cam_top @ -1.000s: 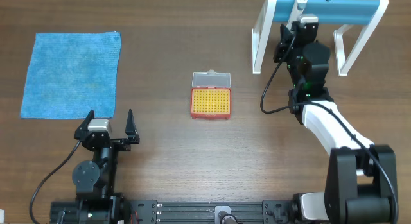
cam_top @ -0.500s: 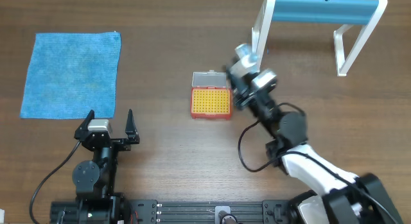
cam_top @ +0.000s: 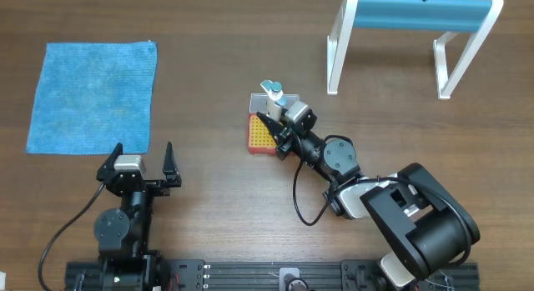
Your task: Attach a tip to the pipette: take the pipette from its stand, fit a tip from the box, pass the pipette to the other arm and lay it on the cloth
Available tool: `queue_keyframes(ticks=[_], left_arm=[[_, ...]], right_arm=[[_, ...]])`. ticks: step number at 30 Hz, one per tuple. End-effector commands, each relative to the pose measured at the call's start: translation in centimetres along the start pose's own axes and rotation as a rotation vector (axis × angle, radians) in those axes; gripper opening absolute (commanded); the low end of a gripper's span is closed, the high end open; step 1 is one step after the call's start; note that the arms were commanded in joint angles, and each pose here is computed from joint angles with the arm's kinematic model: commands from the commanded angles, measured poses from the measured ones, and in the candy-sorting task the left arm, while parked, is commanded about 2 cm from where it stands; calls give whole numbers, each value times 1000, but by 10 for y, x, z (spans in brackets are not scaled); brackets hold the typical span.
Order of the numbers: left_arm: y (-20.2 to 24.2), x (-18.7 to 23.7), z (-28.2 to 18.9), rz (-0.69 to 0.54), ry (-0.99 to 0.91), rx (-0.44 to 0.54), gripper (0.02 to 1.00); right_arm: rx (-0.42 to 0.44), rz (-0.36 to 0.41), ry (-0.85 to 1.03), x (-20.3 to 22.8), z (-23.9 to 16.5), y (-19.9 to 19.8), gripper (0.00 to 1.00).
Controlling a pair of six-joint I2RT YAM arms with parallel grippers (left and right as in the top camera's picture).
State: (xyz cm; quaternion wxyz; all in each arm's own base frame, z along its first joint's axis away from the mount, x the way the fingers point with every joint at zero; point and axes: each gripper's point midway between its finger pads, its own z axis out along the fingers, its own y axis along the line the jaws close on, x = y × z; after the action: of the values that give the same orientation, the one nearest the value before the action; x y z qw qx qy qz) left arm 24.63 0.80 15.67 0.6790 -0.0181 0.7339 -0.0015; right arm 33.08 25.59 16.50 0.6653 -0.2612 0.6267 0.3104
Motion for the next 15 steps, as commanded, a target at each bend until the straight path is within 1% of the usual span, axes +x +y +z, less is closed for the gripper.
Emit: queue_keyframes(ticks=[1,15], left_arm=[[1,1,0,-4,2,-8,996],[1,1,0,-4,2,-8,996]], right_arm=[[39,-4,-30,-7,10,-16,82],[54,6,15,9,13,-23,82]])
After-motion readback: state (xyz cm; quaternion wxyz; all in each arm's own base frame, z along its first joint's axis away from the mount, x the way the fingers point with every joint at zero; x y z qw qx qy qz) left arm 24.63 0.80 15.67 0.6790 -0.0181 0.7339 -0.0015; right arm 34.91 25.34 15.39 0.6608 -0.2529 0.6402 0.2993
